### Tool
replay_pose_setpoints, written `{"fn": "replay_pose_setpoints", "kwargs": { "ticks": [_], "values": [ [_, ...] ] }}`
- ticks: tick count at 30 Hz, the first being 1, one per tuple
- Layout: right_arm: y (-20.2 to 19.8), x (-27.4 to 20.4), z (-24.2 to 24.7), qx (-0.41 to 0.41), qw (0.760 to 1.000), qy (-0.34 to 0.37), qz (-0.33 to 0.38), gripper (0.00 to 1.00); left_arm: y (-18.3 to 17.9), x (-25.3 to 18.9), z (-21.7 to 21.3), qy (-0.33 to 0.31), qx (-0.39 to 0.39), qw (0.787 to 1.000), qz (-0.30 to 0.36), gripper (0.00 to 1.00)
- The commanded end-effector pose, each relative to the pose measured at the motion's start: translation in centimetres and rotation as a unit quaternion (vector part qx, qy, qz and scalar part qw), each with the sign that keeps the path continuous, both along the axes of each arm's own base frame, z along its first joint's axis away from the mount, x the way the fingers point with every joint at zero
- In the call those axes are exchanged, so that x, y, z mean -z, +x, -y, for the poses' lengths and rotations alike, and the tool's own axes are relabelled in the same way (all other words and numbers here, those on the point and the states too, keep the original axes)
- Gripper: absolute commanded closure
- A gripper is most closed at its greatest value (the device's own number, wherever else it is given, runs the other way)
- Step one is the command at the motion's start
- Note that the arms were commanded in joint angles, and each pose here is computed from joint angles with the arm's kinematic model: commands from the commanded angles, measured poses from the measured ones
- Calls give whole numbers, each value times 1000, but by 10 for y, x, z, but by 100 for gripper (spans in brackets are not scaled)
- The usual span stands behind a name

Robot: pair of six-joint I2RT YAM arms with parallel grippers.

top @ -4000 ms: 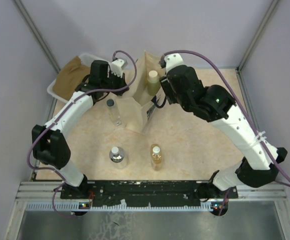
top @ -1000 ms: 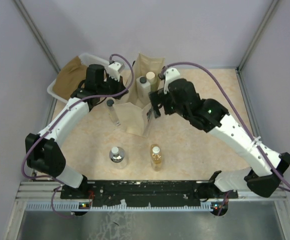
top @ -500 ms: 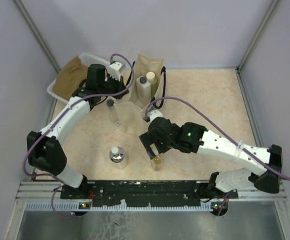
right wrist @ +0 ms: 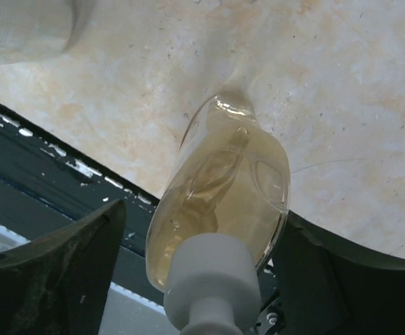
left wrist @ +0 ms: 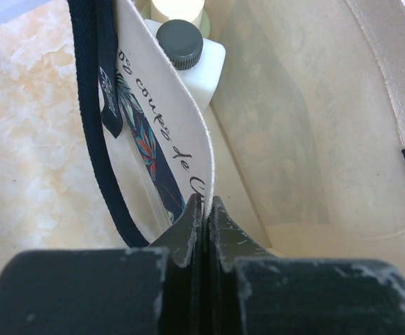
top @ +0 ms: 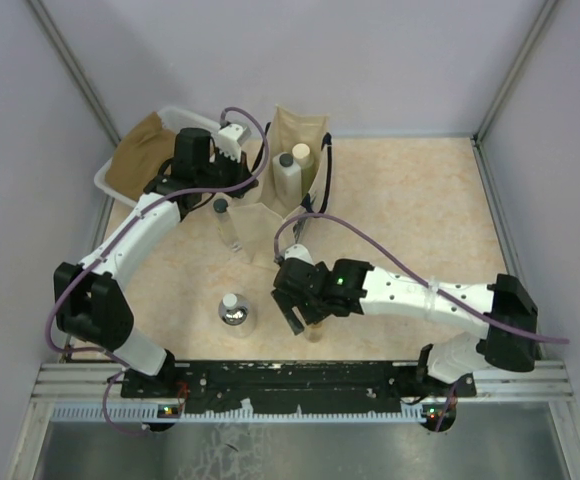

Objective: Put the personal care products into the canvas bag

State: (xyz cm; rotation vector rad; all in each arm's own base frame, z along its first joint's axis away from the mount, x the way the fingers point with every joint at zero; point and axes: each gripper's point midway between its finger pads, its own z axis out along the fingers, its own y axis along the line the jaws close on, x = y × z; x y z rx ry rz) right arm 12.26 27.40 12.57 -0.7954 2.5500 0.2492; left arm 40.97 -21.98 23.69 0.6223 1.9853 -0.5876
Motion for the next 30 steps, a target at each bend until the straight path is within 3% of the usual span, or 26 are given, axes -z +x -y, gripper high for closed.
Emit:
{"fn": "replay_pose_setpoints", "kwargs": {
  "ticks": [1,5,10,13,19,26,30],
  "values": [
    [10,-6,-5,17,999,10,31,25,2,-1,-1,-4,2,1000,2,100],
    [15,-7,1,27,999,2,47,37,2,0,0,-4,3,1000,2,100],
    [20,-10,9,43,997,-2,65,67,1,2,0,-3,3,1000,0,100],
    [24,-15,13,53,996,1,78,74,1,2,0,-5,3,1000,0,100],
    [35,-59,28,83,988,28,127,98,-1,3,-1,-4,3,1000,-1,100],
    [60,-174,58,118,957,94,247,100,-2,5,-2,-3,2,1000,-2,100],
    [80,-246,72,140,923,132,334,100,-4,5,-1,-7,3,1000,-4,100]
  ]
}}
